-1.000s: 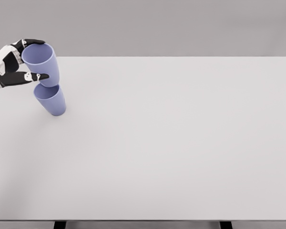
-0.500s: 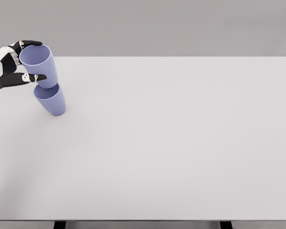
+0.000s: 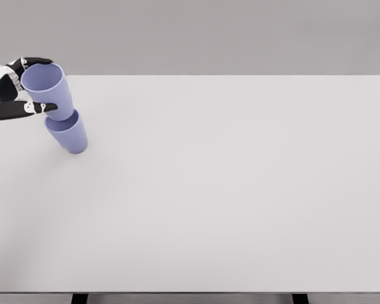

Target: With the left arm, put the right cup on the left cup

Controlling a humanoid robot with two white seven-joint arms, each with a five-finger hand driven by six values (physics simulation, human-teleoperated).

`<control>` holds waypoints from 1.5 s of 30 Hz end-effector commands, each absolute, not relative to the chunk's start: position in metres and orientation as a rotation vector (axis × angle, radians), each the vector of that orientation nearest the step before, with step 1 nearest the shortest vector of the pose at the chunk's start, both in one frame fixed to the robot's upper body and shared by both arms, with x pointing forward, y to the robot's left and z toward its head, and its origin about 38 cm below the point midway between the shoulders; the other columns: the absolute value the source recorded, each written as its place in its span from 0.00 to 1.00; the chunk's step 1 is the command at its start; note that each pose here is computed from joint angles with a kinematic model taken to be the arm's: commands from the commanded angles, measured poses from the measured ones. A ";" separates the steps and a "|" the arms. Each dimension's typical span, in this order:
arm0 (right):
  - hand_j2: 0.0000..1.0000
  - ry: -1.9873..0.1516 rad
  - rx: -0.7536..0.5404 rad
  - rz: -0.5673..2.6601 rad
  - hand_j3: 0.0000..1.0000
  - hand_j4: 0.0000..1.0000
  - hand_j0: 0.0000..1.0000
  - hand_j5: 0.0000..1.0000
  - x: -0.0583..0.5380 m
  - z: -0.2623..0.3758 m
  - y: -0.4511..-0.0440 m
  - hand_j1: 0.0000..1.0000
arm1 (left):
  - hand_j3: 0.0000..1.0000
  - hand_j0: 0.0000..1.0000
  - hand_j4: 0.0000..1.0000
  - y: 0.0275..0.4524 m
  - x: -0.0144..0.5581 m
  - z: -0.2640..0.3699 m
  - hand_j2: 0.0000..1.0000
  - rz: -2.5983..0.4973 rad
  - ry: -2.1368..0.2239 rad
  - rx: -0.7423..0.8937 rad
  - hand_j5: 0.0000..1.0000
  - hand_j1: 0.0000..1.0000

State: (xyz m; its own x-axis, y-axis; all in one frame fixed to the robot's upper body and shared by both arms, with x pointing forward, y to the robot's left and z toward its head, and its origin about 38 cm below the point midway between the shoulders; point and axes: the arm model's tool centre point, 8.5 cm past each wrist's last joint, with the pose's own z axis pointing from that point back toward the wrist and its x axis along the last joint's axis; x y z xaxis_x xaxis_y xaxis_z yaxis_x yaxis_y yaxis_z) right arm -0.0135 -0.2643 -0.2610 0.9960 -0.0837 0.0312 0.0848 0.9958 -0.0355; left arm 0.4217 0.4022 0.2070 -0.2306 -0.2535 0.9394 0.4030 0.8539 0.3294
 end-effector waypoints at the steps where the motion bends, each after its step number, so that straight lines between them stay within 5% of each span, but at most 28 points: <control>1: 1.00 -0.031 -0.037 -0.084 1.00 1.00 1.00 1.00 -0.013 -0.261 -0.264 1.00 | 0.74 0.74 0.74 0.404 0.421 0.216 0.74 -0.602 -1.723 -0.121 0.74 0.74; 45: 1.00 -0.031 -0.037 -0.084 1.00 1.00 1.00 1.00 -0.013 -0.261 -0.264 1.00 | 0.76 0.76 0.76 0.403 0.414 0.195 0.76 -0.588 -1.682 -0.132 0.76 0.76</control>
State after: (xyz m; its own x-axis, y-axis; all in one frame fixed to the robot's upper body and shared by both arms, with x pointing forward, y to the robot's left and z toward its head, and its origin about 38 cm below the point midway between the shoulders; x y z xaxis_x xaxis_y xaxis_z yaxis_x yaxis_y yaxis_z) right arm -0.0126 -0.2642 -0.2610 0.9959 -0.0839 0.0326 0.0850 0.9958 -0.0354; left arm 0.4145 0.4027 0.1948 -0.2084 -0.2412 0.9479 0.4059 0.8604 0.3081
